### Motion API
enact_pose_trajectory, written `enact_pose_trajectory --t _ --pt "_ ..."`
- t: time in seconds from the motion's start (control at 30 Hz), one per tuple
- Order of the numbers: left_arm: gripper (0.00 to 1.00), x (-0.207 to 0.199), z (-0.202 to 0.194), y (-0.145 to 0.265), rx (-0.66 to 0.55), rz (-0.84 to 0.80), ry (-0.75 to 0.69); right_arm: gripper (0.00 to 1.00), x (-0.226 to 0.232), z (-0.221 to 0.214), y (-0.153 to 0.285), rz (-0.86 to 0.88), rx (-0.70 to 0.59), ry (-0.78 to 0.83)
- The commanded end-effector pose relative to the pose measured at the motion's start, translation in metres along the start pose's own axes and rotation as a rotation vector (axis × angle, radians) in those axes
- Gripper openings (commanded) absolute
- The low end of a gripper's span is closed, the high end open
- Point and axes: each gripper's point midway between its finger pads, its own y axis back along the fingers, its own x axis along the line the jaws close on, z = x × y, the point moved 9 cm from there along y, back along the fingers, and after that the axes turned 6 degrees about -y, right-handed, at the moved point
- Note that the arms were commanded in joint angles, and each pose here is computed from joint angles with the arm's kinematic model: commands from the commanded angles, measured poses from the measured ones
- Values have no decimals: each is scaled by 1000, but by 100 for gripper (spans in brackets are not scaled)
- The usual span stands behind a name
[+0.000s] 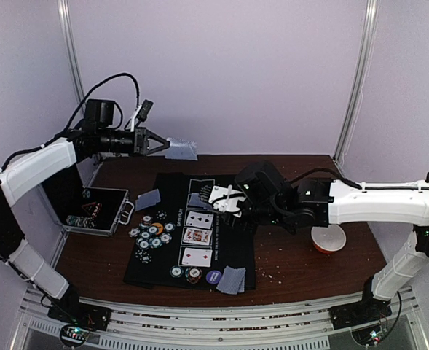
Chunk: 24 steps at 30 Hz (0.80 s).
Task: Distribute texas hold em gaming equipment
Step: Place the poker card in the community card area.
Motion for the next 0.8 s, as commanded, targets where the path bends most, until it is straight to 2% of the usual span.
enact_pose_trajectory --t 0.0,0.13,0.37,0.53,0.77 --pt "0 56 2 -47 39 100 -1 45 -10 7 12 -31 -34 -26" --pt "0 120 -9 -98 117 221 58 45 -11 6 16 -29 -33 -23" --pt "0 195 -34 -168 181 275 117 45 -11 3 14 -28 -16 -24" --pt "0 220 -62 -200 233 268 142 45 -11 2 12 -25 -7 -24" --pt "0 233 -88 -213 267 265 176 45 -11 3 10 -19 3 -23"
